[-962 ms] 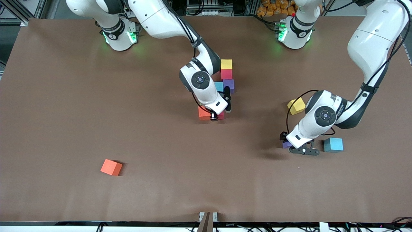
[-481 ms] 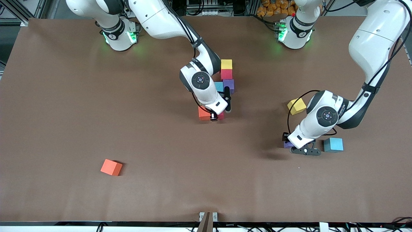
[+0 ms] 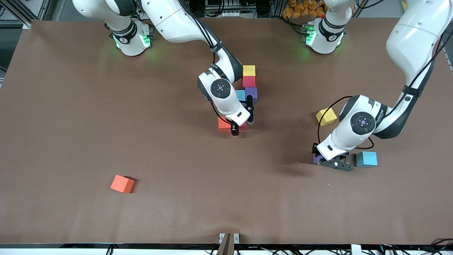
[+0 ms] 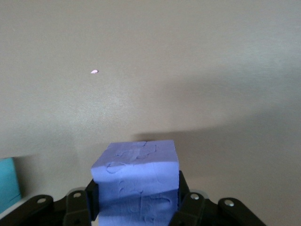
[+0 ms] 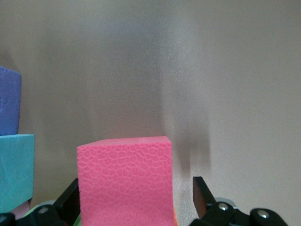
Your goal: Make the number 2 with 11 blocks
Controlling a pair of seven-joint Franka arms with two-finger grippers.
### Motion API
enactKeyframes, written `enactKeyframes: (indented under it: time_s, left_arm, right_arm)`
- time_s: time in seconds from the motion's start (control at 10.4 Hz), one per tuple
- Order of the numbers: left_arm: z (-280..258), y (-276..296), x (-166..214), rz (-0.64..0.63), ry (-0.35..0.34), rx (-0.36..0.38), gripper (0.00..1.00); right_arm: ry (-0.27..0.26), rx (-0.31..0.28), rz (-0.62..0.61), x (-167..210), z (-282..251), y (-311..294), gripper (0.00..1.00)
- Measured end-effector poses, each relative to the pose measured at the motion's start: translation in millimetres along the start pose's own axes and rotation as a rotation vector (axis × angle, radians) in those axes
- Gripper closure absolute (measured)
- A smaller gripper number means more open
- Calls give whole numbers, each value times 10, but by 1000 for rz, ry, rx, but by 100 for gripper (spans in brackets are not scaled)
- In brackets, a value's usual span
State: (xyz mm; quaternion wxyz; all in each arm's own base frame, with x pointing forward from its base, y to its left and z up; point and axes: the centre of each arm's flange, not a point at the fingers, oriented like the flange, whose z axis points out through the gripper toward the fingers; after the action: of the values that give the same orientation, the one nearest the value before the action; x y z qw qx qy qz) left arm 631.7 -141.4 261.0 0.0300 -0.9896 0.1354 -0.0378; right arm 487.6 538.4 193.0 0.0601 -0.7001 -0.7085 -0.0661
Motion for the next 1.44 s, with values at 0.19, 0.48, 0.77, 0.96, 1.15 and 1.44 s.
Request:
enactKeyframes:
  time_s: [0.19, 0.48, 0.77, 0.96, 1.15, 1.44]
  left_arm:
    - [-264, 266, -23, 45, -12, 19, 39]
    - [-457, 778, -136, 131, -71, 19, 39]
    - [-523, 1115, -219, 267, -83, 8, 39]
    - [-487, 1316, -283, 336, -91, 4, 39]
    - [-484, 1721, -362, 418, -81, 9, 39]
    - [-449, 2258, -493, 553, -28, 38, 39]
  right_arm:
    - [4, -3, 2, 15, -35, 16, 0]
    - [-6, 42, 12, 37, -297, 48, 0]
    - [-5, 85, 59, -153, -871, 293, 0]
    - [-5, 75, 150, -649, -1276, 736, 0]
    - [-10, 86, 279, -1435, -1658, 1226, 0]
    - [3, 43, 514, -2527, -2113, 1743, 0]
